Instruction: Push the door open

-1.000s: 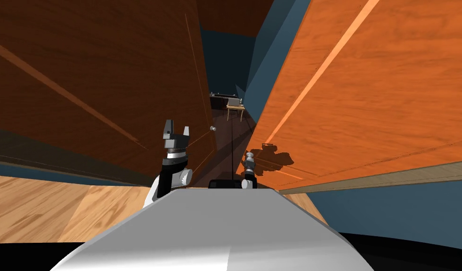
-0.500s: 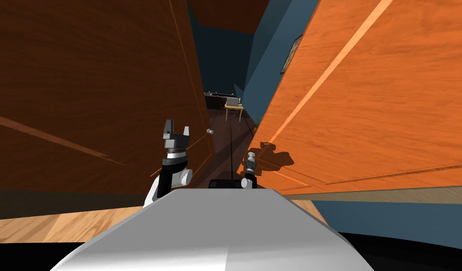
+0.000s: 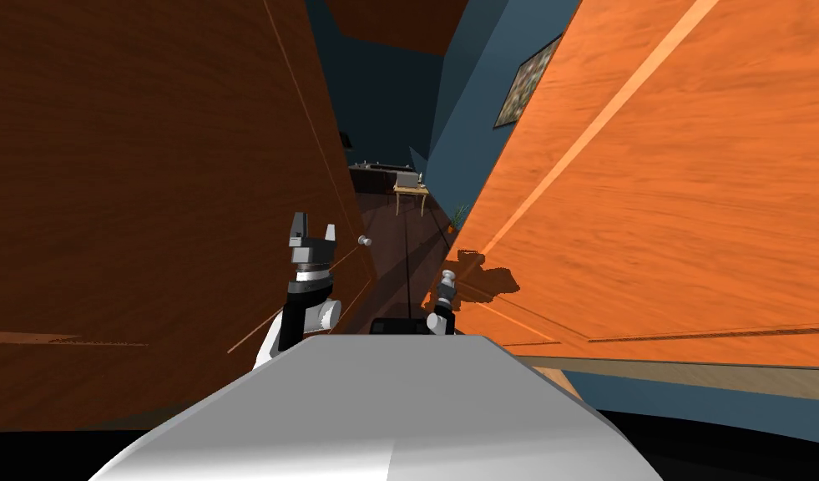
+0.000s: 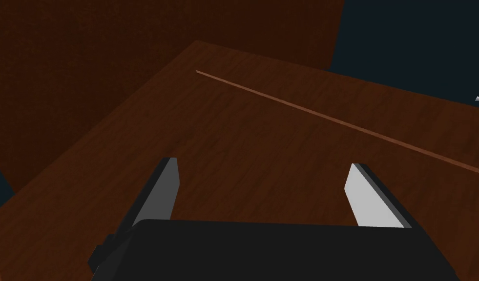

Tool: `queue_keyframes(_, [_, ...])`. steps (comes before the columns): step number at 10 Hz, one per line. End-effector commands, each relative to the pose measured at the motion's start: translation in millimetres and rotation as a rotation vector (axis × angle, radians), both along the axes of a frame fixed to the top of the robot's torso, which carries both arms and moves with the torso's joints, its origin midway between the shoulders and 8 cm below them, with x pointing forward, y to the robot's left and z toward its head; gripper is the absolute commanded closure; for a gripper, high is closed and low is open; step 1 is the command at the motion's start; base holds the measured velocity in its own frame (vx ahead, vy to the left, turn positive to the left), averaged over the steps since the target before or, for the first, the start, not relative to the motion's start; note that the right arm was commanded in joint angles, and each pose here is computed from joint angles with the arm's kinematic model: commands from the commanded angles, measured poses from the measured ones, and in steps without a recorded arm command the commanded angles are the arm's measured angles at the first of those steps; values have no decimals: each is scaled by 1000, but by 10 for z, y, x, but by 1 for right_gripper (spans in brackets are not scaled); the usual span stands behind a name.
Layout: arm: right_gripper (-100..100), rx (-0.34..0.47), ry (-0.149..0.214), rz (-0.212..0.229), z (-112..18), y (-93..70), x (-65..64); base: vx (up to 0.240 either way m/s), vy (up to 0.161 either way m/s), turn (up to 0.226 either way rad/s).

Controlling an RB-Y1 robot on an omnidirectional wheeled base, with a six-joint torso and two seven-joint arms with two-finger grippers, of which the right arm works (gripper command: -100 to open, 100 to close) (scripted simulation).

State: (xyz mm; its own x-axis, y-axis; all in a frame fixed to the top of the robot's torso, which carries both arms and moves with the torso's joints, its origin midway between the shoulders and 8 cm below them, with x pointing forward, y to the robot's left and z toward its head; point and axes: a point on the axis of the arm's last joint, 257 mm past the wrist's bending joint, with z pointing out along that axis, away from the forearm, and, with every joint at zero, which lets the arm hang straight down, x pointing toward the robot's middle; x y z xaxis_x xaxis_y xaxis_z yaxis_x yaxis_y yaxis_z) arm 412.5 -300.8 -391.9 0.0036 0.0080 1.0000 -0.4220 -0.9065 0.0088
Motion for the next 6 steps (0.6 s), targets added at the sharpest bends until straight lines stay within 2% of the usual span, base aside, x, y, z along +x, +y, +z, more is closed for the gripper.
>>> queue_keyframes(1, [100, -11, -11, -50, 34, -172, -22, 196, 12, -96])
queue_keyframes(6, [100, -1, -7, -123, 17, -270, -72, 191, -8, -70])
